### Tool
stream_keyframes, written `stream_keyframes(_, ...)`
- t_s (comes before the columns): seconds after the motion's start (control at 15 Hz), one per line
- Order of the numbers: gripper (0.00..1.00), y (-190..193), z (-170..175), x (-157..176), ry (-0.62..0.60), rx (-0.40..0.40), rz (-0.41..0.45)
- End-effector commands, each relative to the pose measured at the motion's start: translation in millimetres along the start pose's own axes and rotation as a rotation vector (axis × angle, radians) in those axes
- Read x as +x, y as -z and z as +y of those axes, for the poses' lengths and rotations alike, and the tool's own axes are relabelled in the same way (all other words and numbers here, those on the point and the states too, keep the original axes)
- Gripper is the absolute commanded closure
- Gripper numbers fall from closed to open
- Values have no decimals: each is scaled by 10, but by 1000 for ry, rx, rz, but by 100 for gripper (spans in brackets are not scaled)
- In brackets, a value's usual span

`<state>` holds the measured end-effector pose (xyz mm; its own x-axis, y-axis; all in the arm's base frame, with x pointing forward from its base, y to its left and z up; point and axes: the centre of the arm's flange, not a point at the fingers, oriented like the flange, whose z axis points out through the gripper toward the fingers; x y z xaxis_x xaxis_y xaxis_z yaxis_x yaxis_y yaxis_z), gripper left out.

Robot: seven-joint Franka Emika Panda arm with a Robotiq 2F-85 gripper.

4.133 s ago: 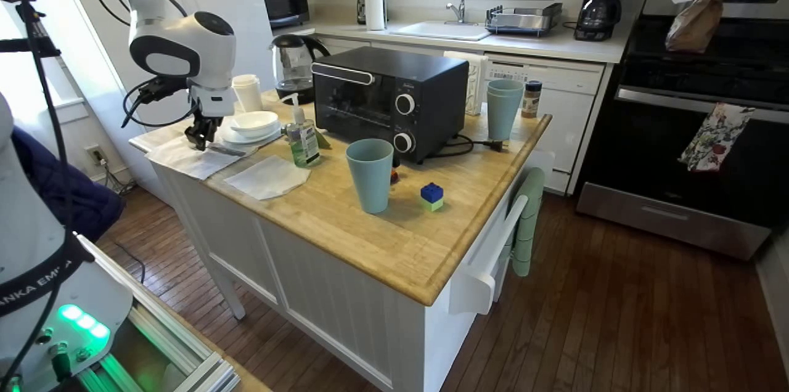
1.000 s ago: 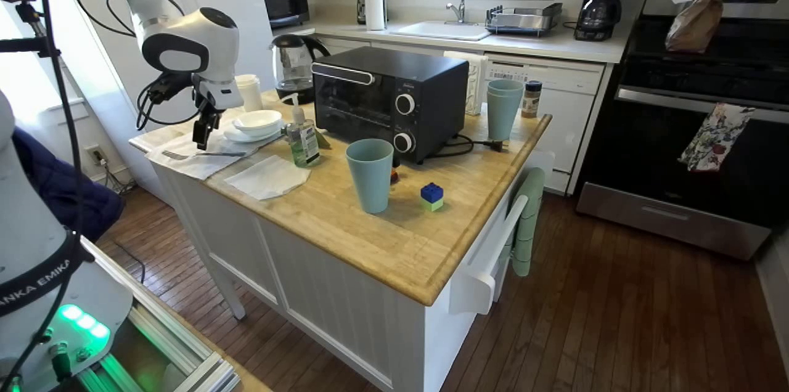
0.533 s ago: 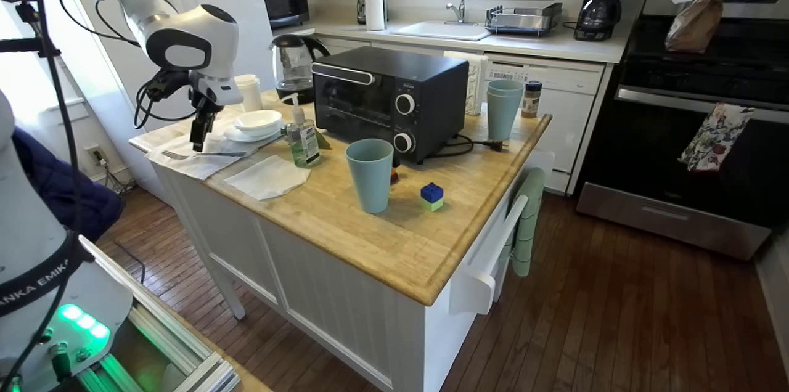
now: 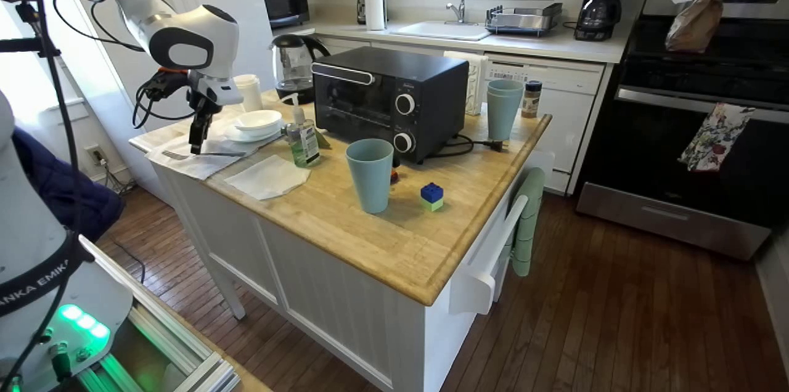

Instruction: Put the fork into the cup

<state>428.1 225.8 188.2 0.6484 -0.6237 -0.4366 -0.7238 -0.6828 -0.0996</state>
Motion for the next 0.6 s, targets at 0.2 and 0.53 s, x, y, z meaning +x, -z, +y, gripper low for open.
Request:
stream_keyframes(0.2, 18, 16, 25, -7, -13, -58, -4)
stream_keyframes(0.53, 47, -27, 56, 3, -21, -75, -14)
